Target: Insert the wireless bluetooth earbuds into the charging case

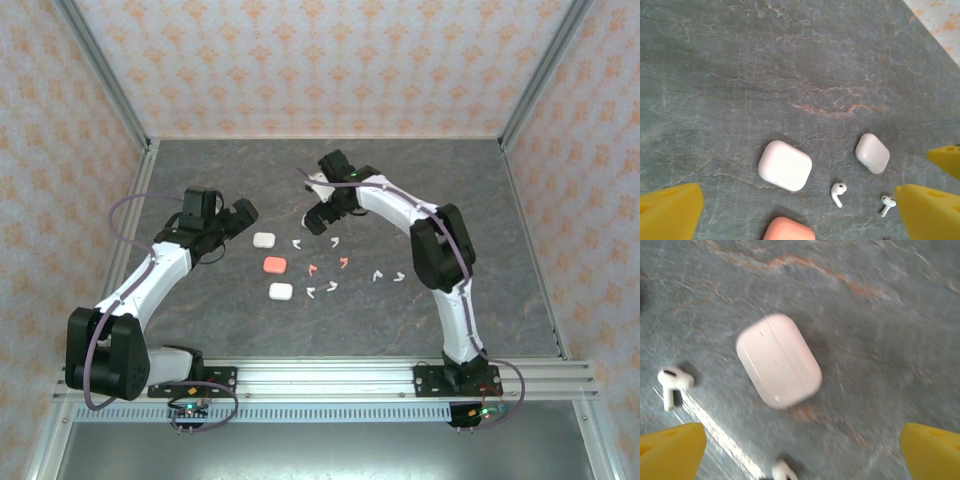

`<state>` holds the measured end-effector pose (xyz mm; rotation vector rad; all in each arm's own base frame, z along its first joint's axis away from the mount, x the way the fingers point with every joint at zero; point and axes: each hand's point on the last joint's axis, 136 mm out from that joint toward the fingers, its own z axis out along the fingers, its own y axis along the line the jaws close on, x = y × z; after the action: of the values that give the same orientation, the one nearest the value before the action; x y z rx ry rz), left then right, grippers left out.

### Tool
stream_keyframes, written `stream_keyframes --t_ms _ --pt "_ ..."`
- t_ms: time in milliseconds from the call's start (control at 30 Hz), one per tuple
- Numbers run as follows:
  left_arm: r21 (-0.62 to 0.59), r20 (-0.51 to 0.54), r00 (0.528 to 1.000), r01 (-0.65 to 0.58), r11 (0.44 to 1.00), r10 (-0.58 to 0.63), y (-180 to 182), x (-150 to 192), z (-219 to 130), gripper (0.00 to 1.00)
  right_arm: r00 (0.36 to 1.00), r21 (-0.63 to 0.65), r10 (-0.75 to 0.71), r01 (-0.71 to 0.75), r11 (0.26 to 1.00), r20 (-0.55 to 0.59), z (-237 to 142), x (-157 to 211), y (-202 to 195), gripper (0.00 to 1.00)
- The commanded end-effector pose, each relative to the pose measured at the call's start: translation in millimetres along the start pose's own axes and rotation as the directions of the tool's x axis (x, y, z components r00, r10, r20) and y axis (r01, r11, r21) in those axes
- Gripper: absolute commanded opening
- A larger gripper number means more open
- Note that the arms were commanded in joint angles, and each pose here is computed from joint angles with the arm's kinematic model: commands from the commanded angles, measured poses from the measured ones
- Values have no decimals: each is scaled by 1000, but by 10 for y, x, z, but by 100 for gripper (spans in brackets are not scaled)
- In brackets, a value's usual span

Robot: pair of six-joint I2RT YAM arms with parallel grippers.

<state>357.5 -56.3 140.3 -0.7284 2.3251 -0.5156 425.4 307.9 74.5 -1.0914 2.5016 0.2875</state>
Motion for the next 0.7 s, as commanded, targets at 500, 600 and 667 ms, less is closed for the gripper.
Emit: stream_keyframes --t_ms 500,600,667 --pt "-47 1 1000 -26 999 26 77 14 -40 100 989 -39 -89 85 996 -122 493 -1 142 81" --pt "-48 -10 1000 -25 999 24 73 29 -16 100 985 -47 -101 96 994 -140 527 54 170 76" --pt "-46 -10 1000 -20 999 19 68 25 -6 100 982 -53 -109 102 993 -152 550 96 187 72"
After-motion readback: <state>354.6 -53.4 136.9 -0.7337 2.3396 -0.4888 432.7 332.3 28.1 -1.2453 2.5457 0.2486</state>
